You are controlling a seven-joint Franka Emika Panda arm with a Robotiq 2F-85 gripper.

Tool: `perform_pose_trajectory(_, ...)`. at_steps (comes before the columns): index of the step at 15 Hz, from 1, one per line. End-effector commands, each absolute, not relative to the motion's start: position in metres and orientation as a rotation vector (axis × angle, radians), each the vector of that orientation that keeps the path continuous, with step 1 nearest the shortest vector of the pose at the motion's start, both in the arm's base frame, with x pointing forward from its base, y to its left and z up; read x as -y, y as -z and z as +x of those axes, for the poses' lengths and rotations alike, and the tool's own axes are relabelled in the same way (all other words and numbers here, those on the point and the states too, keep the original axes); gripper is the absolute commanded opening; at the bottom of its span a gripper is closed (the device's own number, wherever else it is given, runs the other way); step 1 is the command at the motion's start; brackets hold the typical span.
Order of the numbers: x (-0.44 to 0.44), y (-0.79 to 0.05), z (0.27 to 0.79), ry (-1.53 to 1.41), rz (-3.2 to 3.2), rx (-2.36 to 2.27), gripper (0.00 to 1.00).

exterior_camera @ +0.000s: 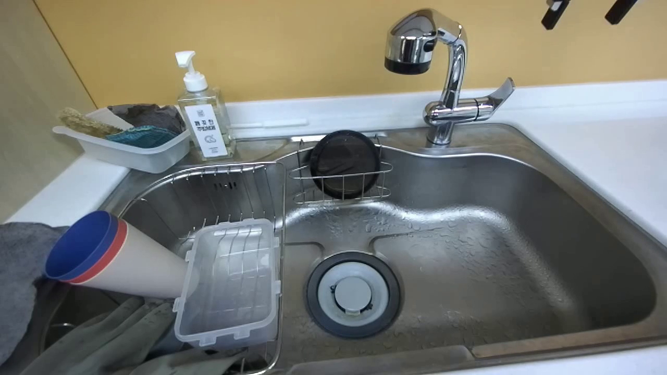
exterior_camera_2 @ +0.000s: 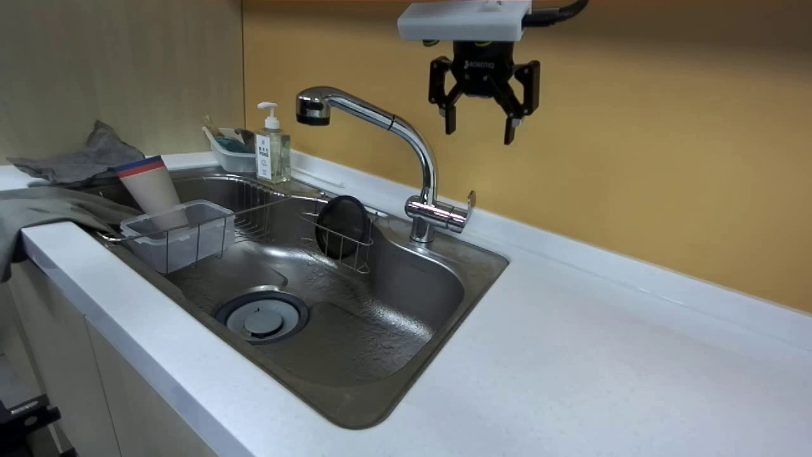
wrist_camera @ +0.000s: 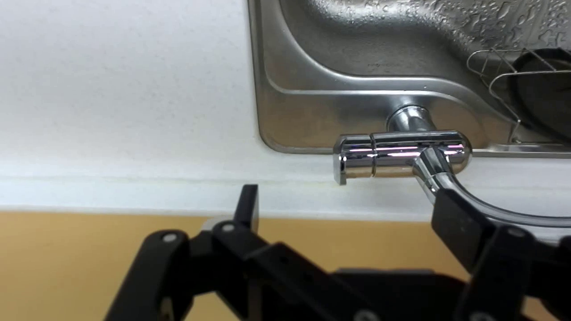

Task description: Open the tap

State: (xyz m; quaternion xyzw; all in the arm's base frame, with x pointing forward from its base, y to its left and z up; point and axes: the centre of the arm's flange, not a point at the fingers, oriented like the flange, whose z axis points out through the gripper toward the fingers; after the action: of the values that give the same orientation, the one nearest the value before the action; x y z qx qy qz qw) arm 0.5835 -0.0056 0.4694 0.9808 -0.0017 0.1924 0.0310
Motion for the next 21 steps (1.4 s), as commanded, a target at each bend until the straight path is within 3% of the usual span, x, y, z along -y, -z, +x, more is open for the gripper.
perform_pose_trajectory(1,0.017,-0.445,0.596,-0.588,2.993,0.066,1.0)
perform_pose_trajectory(21,0.011,-0.37,0.629,-0.66,2.984,-0.073,1.0)
